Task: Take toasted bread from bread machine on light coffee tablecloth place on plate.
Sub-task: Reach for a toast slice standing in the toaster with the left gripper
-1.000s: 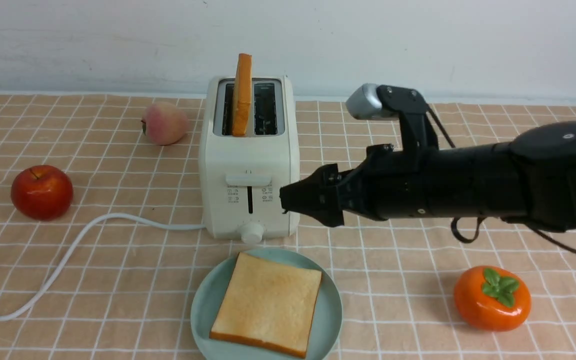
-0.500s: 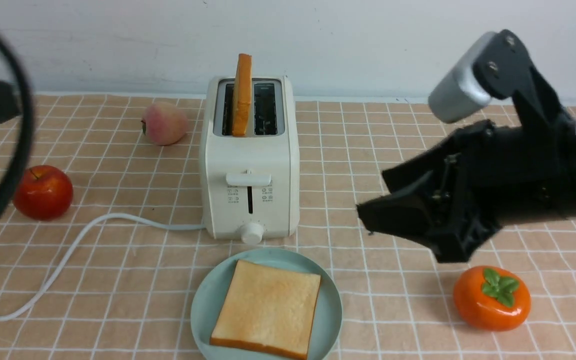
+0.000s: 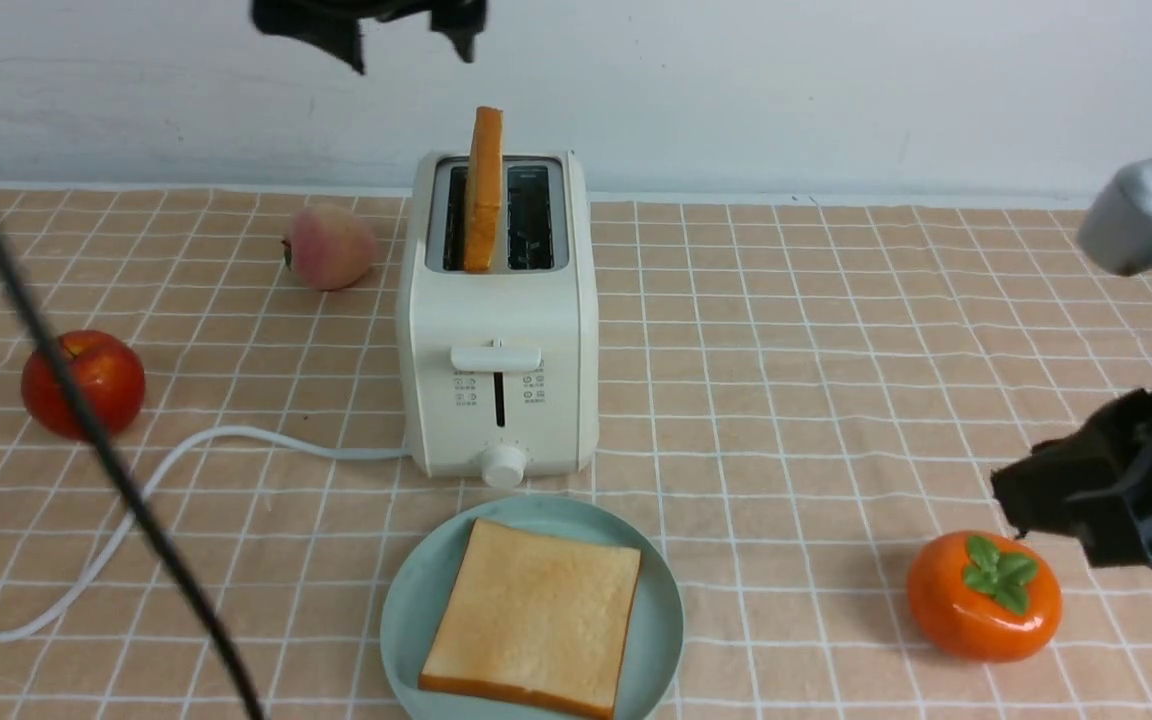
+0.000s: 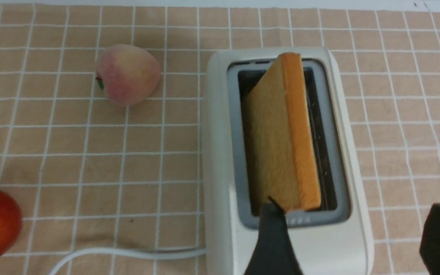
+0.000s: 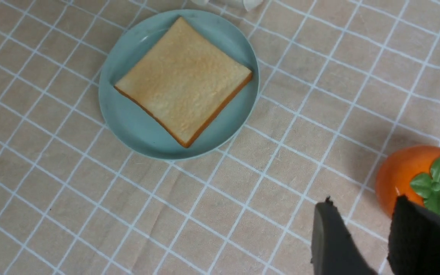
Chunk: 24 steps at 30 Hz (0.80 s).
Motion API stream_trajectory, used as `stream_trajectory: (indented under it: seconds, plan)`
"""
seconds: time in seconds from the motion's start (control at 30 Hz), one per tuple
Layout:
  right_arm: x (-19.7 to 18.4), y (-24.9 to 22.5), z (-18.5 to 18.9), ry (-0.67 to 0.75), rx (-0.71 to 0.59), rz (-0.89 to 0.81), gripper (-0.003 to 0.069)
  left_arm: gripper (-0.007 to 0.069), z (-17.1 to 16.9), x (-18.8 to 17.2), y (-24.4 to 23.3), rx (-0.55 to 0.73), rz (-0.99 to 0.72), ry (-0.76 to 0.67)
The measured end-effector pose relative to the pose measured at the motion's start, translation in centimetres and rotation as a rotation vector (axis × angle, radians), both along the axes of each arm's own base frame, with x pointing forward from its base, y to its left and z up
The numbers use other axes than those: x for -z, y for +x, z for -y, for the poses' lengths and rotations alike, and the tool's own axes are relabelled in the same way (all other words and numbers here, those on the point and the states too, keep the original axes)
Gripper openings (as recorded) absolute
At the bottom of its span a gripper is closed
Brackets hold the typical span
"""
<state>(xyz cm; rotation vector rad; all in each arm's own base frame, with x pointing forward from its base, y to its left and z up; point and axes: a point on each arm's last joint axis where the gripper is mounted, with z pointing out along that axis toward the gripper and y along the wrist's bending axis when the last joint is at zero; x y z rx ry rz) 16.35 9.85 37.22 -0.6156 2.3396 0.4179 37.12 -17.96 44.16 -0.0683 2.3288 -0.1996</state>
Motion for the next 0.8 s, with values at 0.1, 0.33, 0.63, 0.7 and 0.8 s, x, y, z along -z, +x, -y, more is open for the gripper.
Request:
stream_trajectory:
  seconds: [0.1,0.33,0.63,0.7,0.8]
  plan:
    - [-0.1,-0.5,0.3,-0.013,0.003,-0.011,0.0263,0.0483,0.9,1.3,1.5,-0.009,-0.023,-0.005]
    - [0.1,-0.8,0.6,-0.041,0.001,-0.035,0.0274,0.0483,2.5,6.0,4.8,-0.008,-0.058,0.047]
    - [0.1,-0.9,0.5,-0.035,-0.001,-0.041,0.0274,0.0469,3.2,12.1,8.6,-0.057,-0.064,0.153]
    - [0.1,-0.9,0.5,-0.034,-0.001,-0.041,0.0274,0.0440,3.0,12.5,8.8,-0.063,-0.076,0.149]
    - [0.1,-0.9,0.5,-0.029,-0.002,-0.044,0.0274,0.0282,2.5,12.3,8.9,-0.072,-0.090,0.126]
